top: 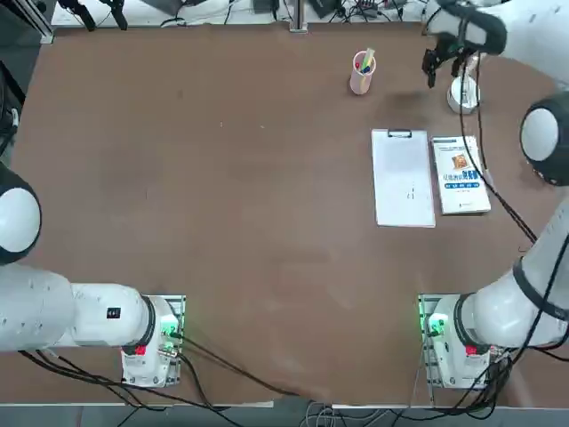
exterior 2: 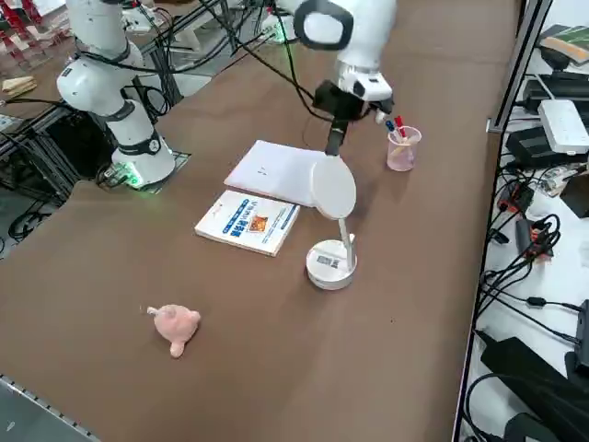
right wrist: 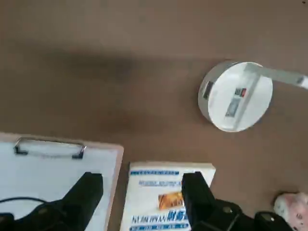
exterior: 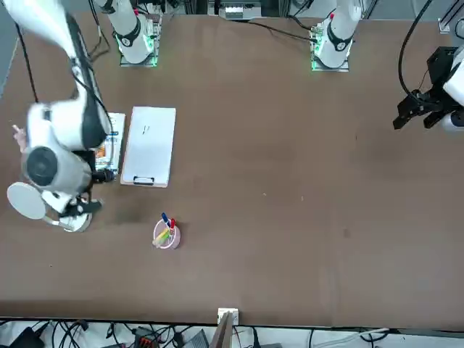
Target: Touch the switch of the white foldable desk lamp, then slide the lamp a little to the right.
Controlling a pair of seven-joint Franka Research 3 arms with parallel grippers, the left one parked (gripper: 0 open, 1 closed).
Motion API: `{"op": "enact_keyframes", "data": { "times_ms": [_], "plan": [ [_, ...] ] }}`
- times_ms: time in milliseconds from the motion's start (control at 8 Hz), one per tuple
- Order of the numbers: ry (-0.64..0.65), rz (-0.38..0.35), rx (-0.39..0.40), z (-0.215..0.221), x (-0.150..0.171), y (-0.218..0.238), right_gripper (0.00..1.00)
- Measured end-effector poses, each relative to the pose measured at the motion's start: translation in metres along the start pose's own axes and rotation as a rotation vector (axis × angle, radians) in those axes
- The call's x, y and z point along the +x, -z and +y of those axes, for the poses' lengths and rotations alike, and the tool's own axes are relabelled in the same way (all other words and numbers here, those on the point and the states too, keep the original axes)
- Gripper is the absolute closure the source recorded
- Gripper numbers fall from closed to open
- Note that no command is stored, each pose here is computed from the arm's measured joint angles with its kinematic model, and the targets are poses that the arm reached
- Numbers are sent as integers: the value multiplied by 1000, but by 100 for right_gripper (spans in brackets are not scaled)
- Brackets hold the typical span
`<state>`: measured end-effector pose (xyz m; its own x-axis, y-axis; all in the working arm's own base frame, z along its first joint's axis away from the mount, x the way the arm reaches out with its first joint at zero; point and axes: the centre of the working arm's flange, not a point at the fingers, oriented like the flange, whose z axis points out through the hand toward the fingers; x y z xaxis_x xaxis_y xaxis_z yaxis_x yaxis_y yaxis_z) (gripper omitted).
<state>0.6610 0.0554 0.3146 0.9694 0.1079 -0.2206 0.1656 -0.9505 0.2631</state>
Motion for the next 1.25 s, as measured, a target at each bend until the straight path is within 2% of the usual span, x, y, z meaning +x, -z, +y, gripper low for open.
{"op": "enact_keyframes", "data": {
  "times_ms": [500,750,1000,1250],
  "plan": [
    [-57,42,13,24,4,-74,0],
    [-48,78,-20,38,3,-83,0],
    [-25,152,-50,50,4,-95,0],
    [25,170,-101,53,1,-109,0]
  ]
}}
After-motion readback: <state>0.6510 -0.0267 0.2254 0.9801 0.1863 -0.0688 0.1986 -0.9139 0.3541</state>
